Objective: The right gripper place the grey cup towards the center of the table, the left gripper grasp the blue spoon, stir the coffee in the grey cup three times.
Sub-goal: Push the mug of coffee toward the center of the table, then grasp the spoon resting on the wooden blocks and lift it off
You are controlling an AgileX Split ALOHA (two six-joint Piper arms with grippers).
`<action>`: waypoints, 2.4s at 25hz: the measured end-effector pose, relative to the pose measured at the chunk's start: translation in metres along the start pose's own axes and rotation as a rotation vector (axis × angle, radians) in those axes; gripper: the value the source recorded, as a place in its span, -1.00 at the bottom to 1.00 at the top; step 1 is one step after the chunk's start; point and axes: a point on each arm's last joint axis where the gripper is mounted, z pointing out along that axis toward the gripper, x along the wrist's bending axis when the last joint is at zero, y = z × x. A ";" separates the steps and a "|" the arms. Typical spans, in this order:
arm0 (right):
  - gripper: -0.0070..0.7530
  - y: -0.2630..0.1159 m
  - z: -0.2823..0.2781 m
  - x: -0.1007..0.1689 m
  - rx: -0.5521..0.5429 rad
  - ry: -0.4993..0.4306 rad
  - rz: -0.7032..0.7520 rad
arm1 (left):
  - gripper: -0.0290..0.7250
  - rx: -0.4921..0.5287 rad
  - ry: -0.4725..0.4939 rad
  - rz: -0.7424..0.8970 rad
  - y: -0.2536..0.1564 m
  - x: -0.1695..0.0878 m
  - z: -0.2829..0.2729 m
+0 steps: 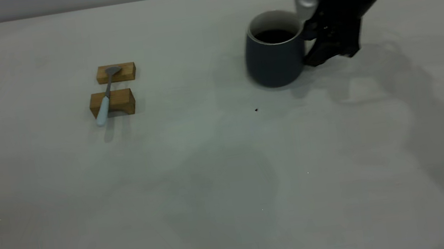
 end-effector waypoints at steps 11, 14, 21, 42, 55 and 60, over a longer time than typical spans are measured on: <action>0.46 0.057 0.027 0.013 -0.050 -0.022 -0.028 | 0.12 0.000 0.000 0.000 0.000 0.000 0.000; 0.46 0.067 0.032 0.016 -0.064 -0.020 -0.036 | 0.12 0.000 0.000 0.000 0.000 0.000 0.000; 0.46 0.064 0.012 0.013 -0.053 0.080 0.151 | 0.12 0.000 0.000 0.000 0.000 0.000 0.000; 0.36 0.083 -0.265 0.081 0.288 -0.009 1.208 | 0.12 0.000 0.000 0.000 0.000 0.000 0.000; 0.36 0.046 -0.354 0.265 0.258 -0.286 1.207 | 0.12 0.000 0.000 0.000 0.000 0.000 0.000; 0.36 0.033 -0.358 0.298 0.168 -0.415 1.185 | 0.12 0.000 0.000 0.000 0.000 0.000 0.000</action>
